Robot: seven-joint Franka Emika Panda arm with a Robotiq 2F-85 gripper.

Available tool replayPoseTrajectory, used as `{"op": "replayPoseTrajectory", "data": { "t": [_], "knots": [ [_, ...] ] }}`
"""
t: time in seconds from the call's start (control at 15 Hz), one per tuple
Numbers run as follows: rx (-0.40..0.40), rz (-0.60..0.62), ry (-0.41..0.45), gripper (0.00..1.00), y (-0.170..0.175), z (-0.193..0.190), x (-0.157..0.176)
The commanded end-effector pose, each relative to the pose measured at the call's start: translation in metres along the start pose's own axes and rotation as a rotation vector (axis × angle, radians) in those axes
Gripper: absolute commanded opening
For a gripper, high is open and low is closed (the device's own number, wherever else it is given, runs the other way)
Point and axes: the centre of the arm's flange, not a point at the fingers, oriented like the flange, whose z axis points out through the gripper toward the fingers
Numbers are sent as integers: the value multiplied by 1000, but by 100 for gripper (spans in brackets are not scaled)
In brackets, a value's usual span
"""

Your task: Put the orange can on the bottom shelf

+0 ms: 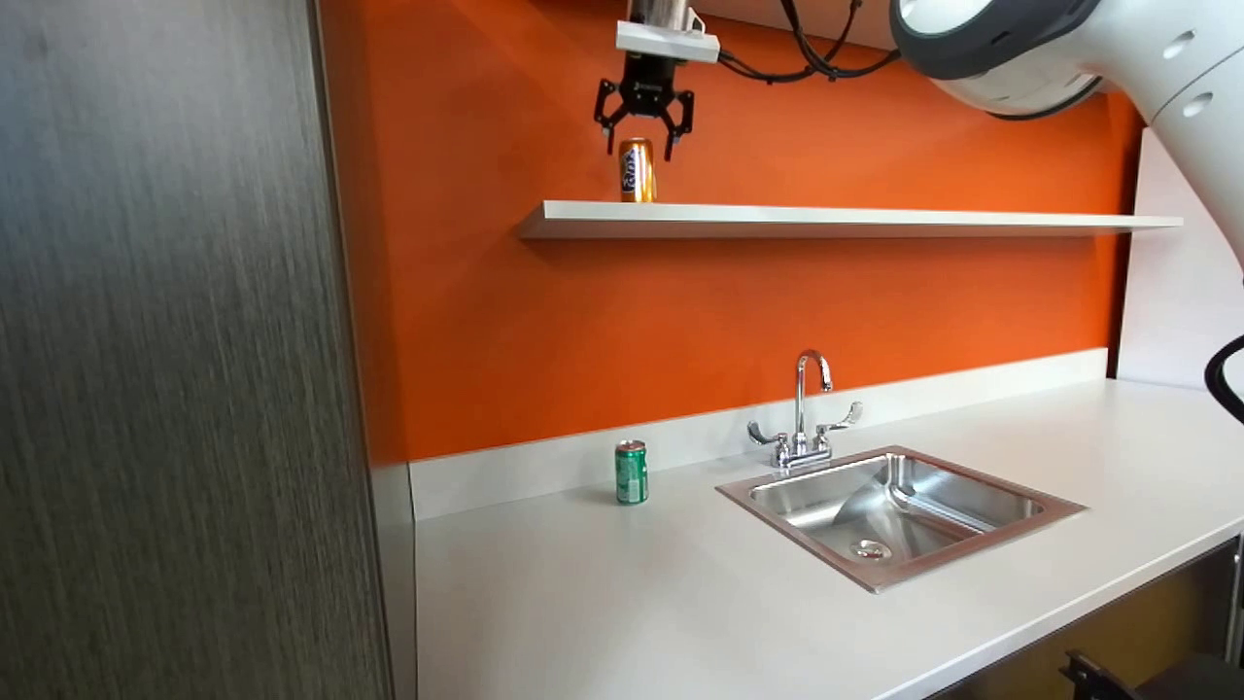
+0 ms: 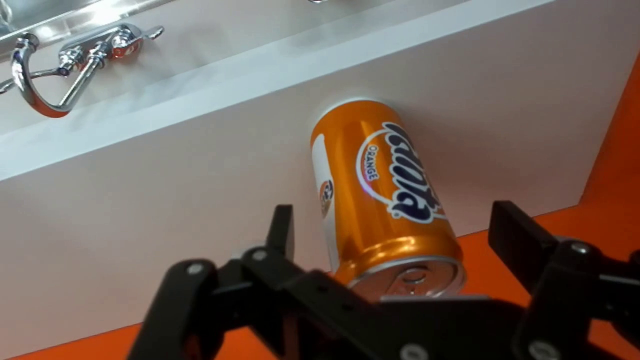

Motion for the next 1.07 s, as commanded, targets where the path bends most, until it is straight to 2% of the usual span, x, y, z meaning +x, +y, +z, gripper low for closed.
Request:
{"op": "replayPoseTrajectory", "data": {
  "t": [0.0, 0.33, 0.67, 1.0],
  "knots": [
    [-21, 19, -22, 100, -9, -20, 4],
    [-32, 6, -62, 100, -9, -32, -22],
    [-26, -1, -66, 100, -8, -55, -51],
    [-25, 1, -99, 100, -1, -73, -93]
  ]
}}
